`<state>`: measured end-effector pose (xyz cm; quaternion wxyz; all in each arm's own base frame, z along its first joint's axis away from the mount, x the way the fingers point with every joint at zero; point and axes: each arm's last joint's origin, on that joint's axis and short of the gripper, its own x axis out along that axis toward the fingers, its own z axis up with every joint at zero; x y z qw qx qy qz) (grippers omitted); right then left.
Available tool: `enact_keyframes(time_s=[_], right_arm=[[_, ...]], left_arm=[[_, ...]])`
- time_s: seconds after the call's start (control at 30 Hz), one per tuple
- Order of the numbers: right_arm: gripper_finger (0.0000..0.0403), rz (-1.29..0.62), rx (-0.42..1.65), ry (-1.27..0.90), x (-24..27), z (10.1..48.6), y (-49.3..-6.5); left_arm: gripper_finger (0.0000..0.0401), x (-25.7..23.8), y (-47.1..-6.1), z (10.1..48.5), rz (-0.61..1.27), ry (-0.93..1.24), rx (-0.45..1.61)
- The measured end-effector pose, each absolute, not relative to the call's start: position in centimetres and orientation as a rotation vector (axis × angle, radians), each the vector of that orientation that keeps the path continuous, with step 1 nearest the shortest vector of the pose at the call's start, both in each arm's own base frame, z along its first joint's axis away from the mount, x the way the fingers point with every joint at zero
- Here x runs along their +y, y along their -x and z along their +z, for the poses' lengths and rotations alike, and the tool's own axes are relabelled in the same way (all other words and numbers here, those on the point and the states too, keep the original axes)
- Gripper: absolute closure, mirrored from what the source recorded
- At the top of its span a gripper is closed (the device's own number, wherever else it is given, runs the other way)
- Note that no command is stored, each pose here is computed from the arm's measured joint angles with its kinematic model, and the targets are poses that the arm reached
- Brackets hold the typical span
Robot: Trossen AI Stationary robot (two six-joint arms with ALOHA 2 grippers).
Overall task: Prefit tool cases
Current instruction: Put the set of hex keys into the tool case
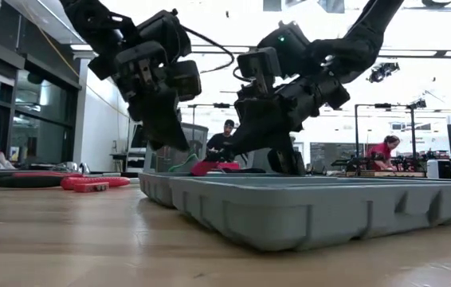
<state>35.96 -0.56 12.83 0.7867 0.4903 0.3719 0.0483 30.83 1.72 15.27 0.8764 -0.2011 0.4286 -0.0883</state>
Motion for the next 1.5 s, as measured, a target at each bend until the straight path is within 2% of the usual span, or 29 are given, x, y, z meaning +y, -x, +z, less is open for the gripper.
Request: enact_keyframes(time_s=[0.27, 0.53, 0.77, 1.5], right_arm=[[0.0403, 0.099, 0.806, -1.057, -0.1, 12.8, -36.0], [0.0403, 0.068, 0.829, -1.052, -0.3, 11.6, -36.0], [0.0403, 0.060, 0.834, -1.057, -0.6, 11.3, -36.1], [0.0396, 0.005, 0.827, -1.057, -1.7, 11.2, -35.8]], left_arm=[[0.0401, 1.4, -30.9, 14.8, -0.215, 0.444, 0.915], [0.0401, 1.5, -32.0, 14.8, -0.212, 0.428, 0.820], [0.0401, 1.2, -32.4, 13.0, -0.232, 0.471, 0.854], [0.0401, 1.8, -33.0, 10.9, -0.190, 0.517, 0.884]])
